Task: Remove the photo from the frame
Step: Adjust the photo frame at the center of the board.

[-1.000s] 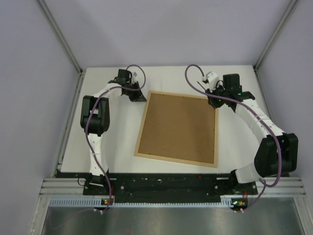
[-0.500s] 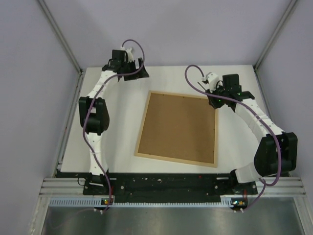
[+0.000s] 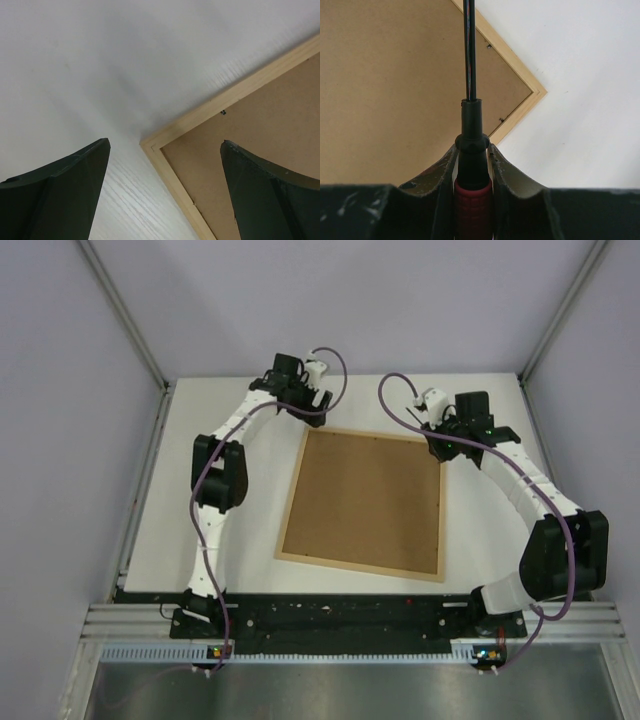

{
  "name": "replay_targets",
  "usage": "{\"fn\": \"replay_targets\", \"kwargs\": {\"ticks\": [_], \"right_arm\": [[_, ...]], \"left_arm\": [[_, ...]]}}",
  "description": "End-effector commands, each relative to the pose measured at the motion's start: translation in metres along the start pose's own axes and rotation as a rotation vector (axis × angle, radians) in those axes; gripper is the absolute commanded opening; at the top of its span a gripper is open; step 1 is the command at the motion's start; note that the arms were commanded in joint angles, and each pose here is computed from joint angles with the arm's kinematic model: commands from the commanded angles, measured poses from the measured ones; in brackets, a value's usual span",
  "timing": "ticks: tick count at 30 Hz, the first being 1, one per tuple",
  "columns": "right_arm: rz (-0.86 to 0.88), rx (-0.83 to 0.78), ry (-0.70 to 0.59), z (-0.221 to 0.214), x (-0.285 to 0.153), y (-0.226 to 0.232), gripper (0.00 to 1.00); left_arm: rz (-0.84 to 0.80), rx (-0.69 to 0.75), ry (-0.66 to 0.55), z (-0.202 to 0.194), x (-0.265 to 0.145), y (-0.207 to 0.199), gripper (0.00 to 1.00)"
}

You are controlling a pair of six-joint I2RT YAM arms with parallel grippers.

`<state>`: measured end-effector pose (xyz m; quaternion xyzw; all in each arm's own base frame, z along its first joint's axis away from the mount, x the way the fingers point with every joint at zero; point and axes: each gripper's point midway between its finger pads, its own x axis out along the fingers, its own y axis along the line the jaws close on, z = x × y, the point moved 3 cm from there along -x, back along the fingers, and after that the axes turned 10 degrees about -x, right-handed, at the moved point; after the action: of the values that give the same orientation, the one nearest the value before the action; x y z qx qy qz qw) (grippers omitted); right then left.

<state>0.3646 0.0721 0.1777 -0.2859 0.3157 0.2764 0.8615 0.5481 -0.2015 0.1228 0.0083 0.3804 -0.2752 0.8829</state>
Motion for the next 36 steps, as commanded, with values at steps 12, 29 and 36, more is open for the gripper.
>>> {"fn": "replay_targets", "kwargs": {"ticks": [12,29,36], "right_arm": [[-0.049,-0.018,-0.06,0.016,-0.012,-0.01,0.0],[-0.185,-0.038,-0.14,0.035,-0.063,-0.032,0.0],[-0.215,-0.027,-0.136,0.034,-0.076,-0.043,0.0]], "left_arm": [[-0.036,0.406,-0.017,0.008,0.014,-0.001,0.95],[-0.059,0.616,0.143,-0.032,0.041,-0.008,0.66],[-0.046,0.614,0.143,-0.028,0.043,-0.006,0.52]]}}
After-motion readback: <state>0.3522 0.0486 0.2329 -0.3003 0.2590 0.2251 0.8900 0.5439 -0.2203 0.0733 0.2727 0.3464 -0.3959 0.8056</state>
